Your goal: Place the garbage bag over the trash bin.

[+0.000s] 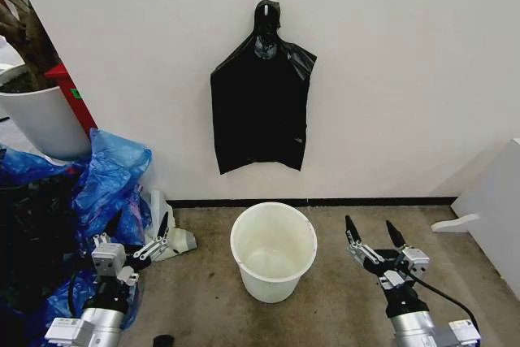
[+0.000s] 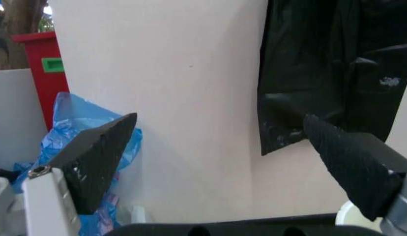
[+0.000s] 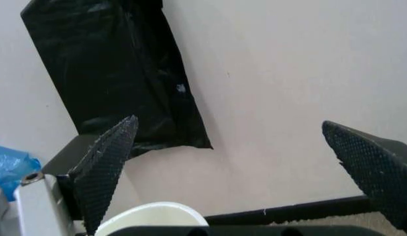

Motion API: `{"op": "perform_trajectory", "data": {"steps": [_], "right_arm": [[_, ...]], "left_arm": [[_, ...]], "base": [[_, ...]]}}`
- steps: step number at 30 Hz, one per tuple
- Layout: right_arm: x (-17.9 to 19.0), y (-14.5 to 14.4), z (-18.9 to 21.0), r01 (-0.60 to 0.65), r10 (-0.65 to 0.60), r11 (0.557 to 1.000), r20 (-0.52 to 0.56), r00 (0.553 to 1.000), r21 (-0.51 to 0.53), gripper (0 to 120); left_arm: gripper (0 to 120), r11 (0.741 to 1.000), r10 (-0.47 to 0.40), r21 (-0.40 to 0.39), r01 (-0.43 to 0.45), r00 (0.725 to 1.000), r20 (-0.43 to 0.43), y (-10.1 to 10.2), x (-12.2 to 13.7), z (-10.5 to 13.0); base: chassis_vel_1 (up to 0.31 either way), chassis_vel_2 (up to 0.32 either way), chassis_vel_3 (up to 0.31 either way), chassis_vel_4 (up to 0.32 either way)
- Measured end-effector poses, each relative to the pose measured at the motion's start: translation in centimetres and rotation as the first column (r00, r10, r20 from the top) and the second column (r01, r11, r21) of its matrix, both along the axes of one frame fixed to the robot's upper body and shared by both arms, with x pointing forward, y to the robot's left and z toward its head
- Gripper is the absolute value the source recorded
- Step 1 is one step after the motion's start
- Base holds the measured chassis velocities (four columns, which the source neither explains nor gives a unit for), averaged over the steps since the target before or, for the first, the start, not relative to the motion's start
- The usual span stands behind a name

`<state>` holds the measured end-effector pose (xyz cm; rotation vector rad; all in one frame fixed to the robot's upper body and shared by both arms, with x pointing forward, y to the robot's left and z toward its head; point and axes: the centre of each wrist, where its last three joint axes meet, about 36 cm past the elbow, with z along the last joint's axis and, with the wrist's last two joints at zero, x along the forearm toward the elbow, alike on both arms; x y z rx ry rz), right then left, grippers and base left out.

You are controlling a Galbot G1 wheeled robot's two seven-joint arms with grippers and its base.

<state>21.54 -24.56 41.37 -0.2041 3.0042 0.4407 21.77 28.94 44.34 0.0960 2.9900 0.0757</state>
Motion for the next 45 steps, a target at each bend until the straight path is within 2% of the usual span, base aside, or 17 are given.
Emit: {"op": "perform_trajectory", "data": {"steps": [17,45], "right_arm": [[0.3,0.4,-0.2,-0.008,0.008,1.000,-0.009,1.000,0.017,100],[0.6,0.8,-1.2,-0.024,0.024,0.999,-0.031,0.999,-0.021,100]], "left_arm": [[100,1.000,-0.001,-0.003,0.001,1.000,0.009,0.0,0.1,0.1],[100,1.000,0.004,-0.023,-0.004,1.000,0.006,0.5,1.0,-0.6]], "base": [[0.000,0.000,0.000,0.000],[0.000,0.000,0.000,0.000]]}}
